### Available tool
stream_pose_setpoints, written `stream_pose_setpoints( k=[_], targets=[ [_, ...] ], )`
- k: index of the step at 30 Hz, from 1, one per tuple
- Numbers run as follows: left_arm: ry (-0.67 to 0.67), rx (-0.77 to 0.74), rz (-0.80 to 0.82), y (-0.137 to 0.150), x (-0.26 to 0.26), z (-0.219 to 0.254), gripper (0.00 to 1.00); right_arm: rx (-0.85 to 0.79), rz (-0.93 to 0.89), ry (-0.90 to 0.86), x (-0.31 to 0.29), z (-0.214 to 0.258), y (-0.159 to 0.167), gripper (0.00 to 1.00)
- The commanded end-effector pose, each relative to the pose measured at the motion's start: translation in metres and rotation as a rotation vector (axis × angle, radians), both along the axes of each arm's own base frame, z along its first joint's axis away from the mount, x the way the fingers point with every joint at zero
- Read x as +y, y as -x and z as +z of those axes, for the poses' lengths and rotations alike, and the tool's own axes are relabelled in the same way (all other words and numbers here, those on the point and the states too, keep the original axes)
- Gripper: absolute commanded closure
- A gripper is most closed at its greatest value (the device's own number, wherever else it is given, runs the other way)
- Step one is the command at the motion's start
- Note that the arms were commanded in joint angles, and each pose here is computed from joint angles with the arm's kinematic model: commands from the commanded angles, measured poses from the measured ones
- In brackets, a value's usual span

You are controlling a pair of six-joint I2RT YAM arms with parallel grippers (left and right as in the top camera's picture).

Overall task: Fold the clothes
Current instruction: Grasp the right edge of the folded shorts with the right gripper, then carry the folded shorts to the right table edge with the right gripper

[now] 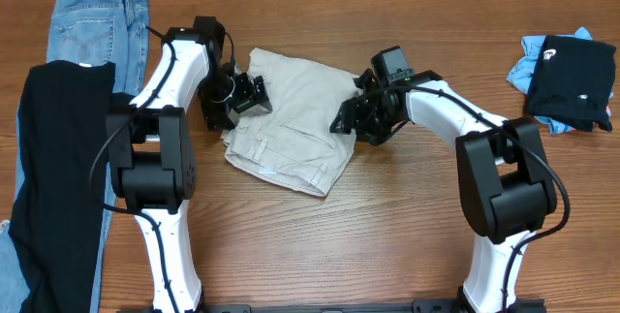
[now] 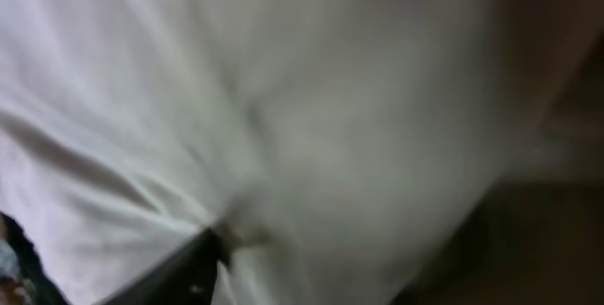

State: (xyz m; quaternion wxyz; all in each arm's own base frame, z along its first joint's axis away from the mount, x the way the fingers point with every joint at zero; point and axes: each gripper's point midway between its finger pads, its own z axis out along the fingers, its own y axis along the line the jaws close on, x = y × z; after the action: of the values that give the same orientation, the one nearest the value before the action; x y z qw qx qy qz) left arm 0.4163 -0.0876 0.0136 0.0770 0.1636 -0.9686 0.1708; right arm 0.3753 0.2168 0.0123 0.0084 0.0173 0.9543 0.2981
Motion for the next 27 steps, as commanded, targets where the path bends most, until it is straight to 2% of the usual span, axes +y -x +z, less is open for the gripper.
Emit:
stream_pose_setpoints(
  k=[1,3,4,9,12,18,22,27],
  targets=[
    [-0.126,0.044,-0.033,0.011,0.028,-0.022,0.0,0.015,-0.027,0.03,-0.01,-0.016,-0.003,0.76],
    [-0.155,0.052,-0.037,0.013,0.034,-0.023,0.0,0.001,-0.034,0.027,-0.012,-0.015,-0.007,0.95],
    [-0.17,0.055,-0.039,0.014,0.036,-0.023,0.0,-0.006,-0.039,0.031,-0.014,-0.015,-0.009,0.96],
    [-0.153,0.013,-0.058,0.008,0.036,-0.008,0.0,-0.036,-0.076,0.109,-0.036,-0.01,-0.021,0.96],
    [-0.032,-0.146,-0.147,-0.01,0.015,0.029,0.0,-0.095,-0.082,0.162,-0.051,0.004,-0.033,0.96],
    [-0.045,-0.384,-0.152,-0.029,0.014,0.106,0.0,-0.253,-0.156,0.291,-0.087,0.057,-0.068,0.96],
    [-0.078,-0.409,-0.15,-0.023,0.019,0.124,0.0,-0.357,-0.221,0.406,-0.123,0.103,-0.093,0.96],
    [-0.085,-0.355,-0.152,-0.011,0.021,0.12,0.0,-0.461,-0.323,0.569,-0.184,0.167,-0.118,0.96]
  ],
)
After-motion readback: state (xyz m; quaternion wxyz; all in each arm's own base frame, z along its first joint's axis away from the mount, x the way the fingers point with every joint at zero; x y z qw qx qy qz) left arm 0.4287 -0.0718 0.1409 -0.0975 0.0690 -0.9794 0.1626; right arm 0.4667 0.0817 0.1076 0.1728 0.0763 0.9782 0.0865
